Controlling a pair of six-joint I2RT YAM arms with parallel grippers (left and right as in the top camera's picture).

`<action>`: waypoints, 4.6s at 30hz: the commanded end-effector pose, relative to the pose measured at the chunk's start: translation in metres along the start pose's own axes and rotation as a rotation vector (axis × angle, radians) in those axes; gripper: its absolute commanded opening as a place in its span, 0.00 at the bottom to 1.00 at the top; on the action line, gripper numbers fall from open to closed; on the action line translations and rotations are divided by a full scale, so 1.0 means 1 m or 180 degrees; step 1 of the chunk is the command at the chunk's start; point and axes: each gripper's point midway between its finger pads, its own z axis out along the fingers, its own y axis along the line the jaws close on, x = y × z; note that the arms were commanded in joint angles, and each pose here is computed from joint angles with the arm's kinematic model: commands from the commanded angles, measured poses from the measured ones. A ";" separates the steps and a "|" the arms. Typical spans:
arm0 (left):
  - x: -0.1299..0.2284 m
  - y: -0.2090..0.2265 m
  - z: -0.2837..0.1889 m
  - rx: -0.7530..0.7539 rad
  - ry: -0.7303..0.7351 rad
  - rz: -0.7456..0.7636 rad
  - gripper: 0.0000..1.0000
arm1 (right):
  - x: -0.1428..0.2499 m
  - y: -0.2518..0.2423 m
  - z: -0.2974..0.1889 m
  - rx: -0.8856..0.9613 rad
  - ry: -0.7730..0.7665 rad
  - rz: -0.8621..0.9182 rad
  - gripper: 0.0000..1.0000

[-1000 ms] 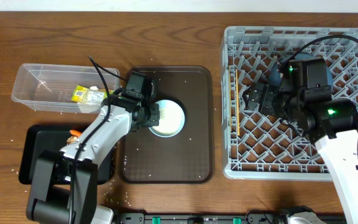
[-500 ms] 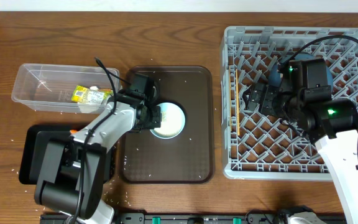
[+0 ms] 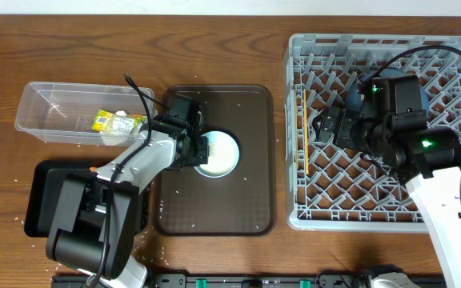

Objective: Sort waste into correct bins and load items into the dishwasher rack
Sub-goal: 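Lift the white rice bowl with left gripper toward the black tray, then tip the rice bowl over the black tray to pour out rice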

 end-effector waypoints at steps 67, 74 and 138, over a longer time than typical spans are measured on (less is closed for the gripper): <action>0.134 0.307 -0.266 -0.4273 0.1272 -0.2078 0.06 | 0.002 -0.001 -0.004 0.0002 0.0001 0.0042 0.99; 0.136 0.309 -0.250 -0.4289 0.1509 -0.2057 0.06 | 0.001 -0.001 -0.004 0.0001 -0.0001 0.0041 0.99; 0.080 0.295 -0.221 -0.4476 0.1250 -0.1182 0.06 | -0.003 0.001 -0.004 -0.0024 -0.0059 0.0032 0.99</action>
